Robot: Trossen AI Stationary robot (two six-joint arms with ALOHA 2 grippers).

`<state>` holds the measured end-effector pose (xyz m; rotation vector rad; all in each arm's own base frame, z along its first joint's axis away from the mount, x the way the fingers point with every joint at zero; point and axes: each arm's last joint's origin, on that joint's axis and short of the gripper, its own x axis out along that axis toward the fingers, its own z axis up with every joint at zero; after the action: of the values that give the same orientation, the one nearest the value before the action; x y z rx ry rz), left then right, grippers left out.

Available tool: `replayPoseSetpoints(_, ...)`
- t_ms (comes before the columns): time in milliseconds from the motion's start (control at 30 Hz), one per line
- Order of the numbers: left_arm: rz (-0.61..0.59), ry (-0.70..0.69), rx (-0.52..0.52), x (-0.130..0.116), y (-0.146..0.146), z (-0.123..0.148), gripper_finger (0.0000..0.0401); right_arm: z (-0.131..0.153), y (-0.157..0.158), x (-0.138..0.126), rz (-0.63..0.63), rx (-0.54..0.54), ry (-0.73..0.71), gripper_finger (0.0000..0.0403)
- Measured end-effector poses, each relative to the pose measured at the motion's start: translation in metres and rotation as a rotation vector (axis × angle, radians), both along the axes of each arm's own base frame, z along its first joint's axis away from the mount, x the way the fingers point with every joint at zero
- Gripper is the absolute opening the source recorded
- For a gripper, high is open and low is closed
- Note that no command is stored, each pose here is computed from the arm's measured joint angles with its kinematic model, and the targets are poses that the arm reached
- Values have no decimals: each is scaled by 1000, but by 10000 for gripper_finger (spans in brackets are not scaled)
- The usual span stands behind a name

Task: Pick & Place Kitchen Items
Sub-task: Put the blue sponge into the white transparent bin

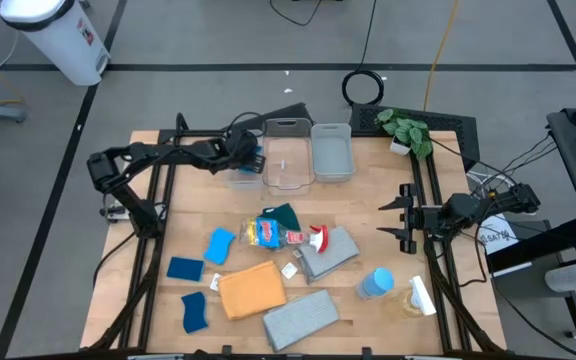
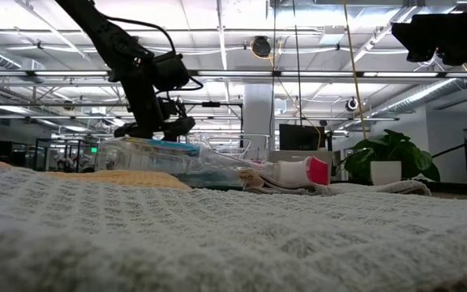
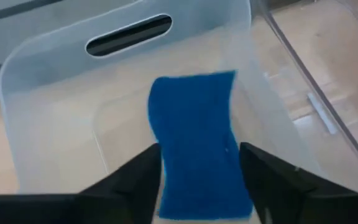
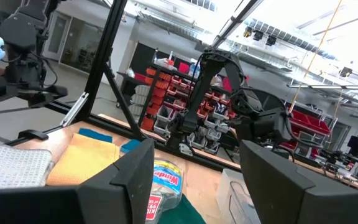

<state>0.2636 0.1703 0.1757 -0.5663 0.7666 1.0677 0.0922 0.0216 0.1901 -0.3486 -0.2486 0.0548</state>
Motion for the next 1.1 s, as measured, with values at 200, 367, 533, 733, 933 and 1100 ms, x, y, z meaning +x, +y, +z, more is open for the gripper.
replayPoseSetpoints(200, -45, -41, 29, -6, -3, 20, 285, 0, 0, 0, 0, 0, 0, 206)
replayPoseSetpoints(367, -140, -182, -2, -18, -16, 57, 305, 0, 0, 0, 0, 0, 1, 204)
replayPoseSetpoints(533, -251, -287, -66, -39, -41, 91, 308, 0, 0, 0, 0, 0, 0, 205)
replayPoseSetpoints(733, -368, -271, -194, -65, -82, 109, 308, 0, 0, 0, 0, 0, 0, 207)
replayPoseSetpoints(933, -356, -107, -410, -78, -129, 100, 308, 0, 0, 0, 0, 0, 0, 208)
replayPoseSetpoints(1100, -329, -29, -447, -73, -169, 92, 308, 0, 0, 0, 0, 0, 0, 208)
